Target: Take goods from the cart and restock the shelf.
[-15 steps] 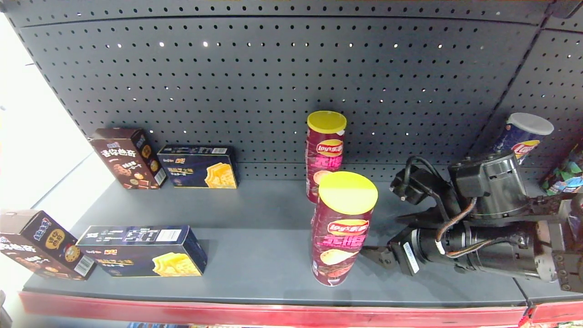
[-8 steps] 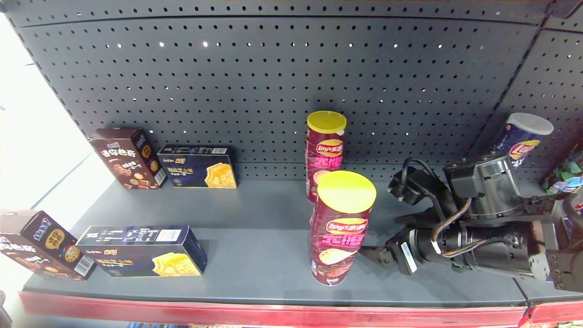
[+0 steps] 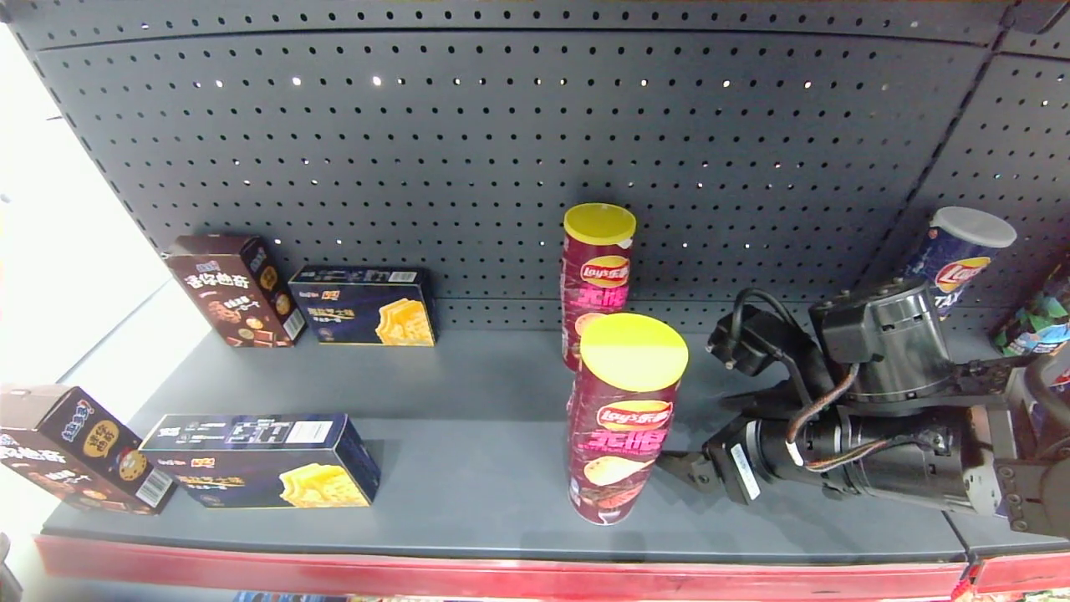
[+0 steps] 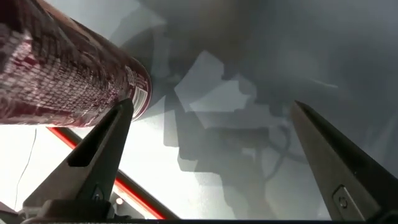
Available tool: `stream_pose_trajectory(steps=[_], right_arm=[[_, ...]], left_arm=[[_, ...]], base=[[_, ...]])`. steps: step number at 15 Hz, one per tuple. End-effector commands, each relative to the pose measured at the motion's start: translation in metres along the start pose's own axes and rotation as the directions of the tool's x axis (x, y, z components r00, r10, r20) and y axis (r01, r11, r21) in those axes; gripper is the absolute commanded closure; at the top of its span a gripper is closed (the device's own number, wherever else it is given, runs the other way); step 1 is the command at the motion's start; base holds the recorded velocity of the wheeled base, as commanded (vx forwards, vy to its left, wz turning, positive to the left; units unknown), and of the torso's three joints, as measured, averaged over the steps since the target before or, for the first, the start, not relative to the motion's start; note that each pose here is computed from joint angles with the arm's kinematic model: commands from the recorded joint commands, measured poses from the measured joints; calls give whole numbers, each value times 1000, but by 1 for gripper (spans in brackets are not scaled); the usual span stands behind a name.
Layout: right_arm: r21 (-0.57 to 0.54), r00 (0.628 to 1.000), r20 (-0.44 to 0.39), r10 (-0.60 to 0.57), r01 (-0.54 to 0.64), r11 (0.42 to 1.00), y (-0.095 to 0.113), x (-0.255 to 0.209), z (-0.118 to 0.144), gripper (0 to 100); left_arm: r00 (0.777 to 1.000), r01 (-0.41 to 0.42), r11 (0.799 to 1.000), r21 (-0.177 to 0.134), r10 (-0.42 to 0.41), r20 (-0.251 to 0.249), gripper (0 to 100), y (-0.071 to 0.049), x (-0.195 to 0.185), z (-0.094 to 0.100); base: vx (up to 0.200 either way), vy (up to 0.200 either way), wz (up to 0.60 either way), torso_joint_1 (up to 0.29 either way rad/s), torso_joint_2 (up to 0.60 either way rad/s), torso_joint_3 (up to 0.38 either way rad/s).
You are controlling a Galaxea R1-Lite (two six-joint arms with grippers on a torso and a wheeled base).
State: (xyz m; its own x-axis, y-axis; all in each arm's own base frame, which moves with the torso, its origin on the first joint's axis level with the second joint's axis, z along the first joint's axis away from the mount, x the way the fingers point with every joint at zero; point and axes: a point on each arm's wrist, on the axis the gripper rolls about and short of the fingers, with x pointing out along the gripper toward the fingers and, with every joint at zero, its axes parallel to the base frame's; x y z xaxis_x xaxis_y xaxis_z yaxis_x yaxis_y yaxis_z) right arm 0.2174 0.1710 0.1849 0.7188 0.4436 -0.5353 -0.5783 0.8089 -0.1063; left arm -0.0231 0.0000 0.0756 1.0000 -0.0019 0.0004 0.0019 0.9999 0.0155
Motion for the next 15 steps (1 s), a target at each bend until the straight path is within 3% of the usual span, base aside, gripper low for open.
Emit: stream_pose_trajectory(steps=[1, 15], right_arm=[[-1, 1000, -2, 0, 0, 1000, 0, 0, -1, 0], [0, 1000, -6, 0, 0, 1000, 0, 6, 1, 0]], left_arm=[[1000, 0, 1000, 0, 0, -2, 0, 0, 0, 0], [1000, 0, 1000, 0, 0, -2, 0, 0, 0, 0]], base=[[0, 0, 0, 0, 0, 0], [0, 0, 0, 0, 0, 0]])
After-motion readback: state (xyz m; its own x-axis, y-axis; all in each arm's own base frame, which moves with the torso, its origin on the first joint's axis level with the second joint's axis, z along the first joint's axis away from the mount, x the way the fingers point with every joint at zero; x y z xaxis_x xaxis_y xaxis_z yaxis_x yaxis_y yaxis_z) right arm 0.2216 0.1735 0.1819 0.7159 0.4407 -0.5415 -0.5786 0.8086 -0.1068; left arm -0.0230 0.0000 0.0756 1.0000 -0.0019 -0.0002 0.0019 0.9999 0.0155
